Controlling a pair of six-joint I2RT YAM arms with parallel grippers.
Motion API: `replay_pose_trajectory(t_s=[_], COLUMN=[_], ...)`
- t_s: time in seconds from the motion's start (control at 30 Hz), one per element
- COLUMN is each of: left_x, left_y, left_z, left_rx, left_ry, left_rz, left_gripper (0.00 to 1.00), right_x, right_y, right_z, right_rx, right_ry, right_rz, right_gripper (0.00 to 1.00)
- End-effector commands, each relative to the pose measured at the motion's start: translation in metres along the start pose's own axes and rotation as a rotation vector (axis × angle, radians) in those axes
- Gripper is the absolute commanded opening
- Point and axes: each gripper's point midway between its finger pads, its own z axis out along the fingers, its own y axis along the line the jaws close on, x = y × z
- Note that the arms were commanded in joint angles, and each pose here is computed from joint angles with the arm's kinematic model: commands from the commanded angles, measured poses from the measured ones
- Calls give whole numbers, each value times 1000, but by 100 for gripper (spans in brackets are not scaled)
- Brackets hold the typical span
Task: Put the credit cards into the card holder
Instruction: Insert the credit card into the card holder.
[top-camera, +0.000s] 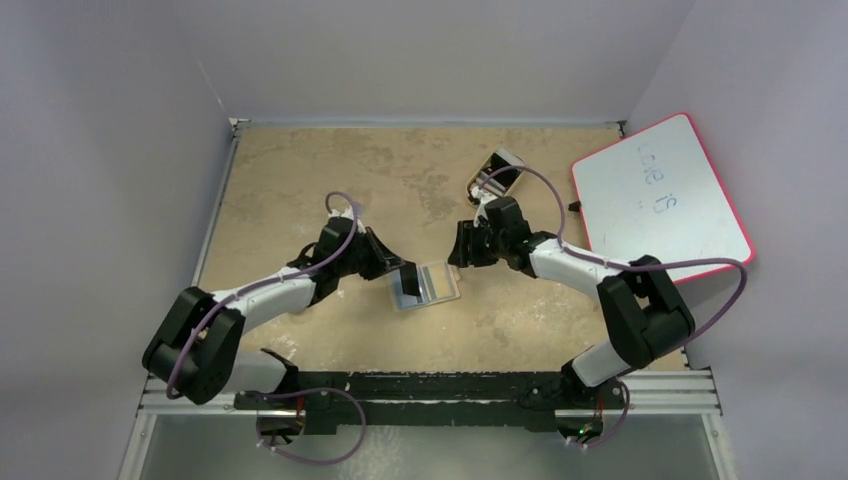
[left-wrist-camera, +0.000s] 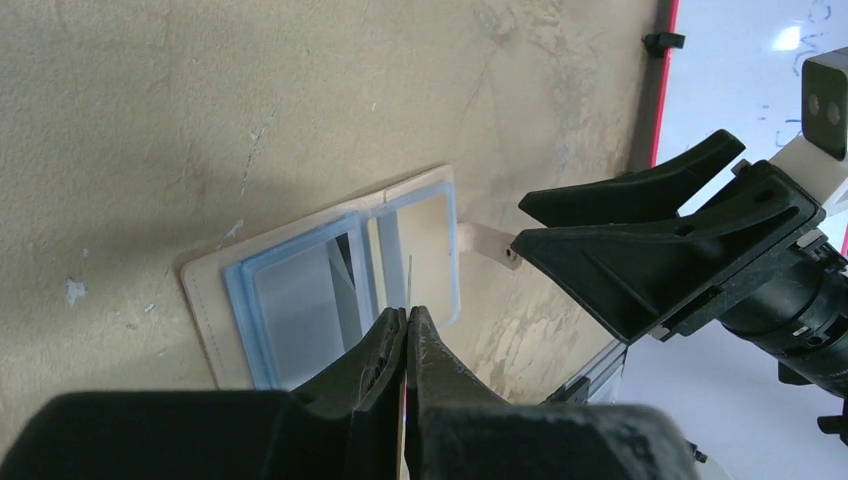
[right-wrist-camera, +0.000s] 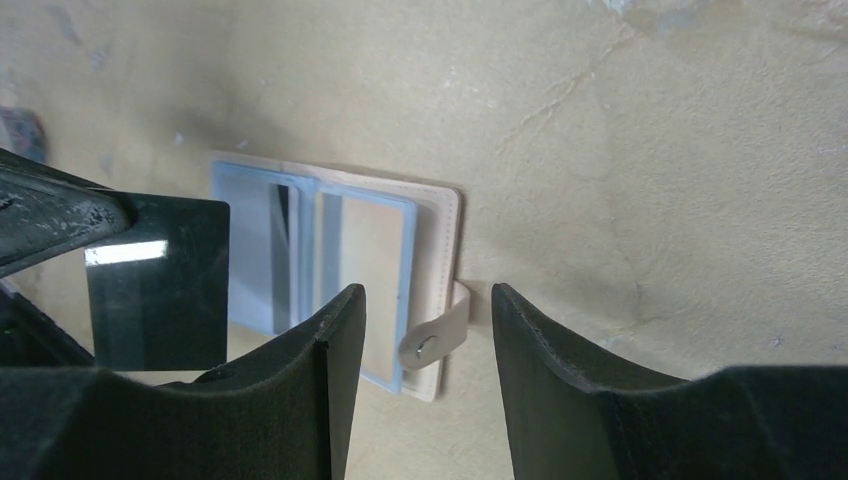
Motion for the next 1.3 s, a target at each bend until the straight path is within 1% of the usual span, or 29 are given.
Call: replay_pose_trajectory(t_s=[0.0, 0.1, 0.17, 0.27, 0.4, 0.63, 0.8, 0.93, 1.03, 1.1, 1.27], left_x=[0, 2, 4, 10, 16, 22, 22, 23, 20, 16, 12], left_y=[-11, -6, -2, 8, 11, 18, 23, 21, 14, 7, -2], left_z=[11, 16, 19, 25, 34, 42, 40, 37, 30, 25, 25], left_rx=[71, 68, 70, 49, 65, 56, 46, 36, 42, 50, 69], left_ry=[4, 6, 9, 29, 59, 90, 75, 87, 82, 73, 69], left_rz=[1, -13, -21, -17, -23, -33, -24, -15, -14, -10, 5], left_gripper=[0, 0, 0, 0, 0, 0, 0, 0, 0, 0, 0], right_x=[-13, -7, -1, 7, 14, 32, 37, 36, 34, 35, 37], right_y=[0, 3, 3, 1, -2, -7, -13, -16, -17, -17, -17], right_z=[3, 10, 15, 19, 20, 20, 19, 18, 18, 18, 20], right_rx=[25, 2, -2, 0, 11, 16, 33, 51, 59, 60, 57], right_ry=[-8, 15, 32, 56, 62, 75, 68, 58, 51, 55, 61], right_rz=[-80, -83, -84, -85, -64, -22, -10, -9, -11, -10, -7], right_gripper=[52, 52, 50, 42, 25, 15, 11, 9, 8, 8, 12])
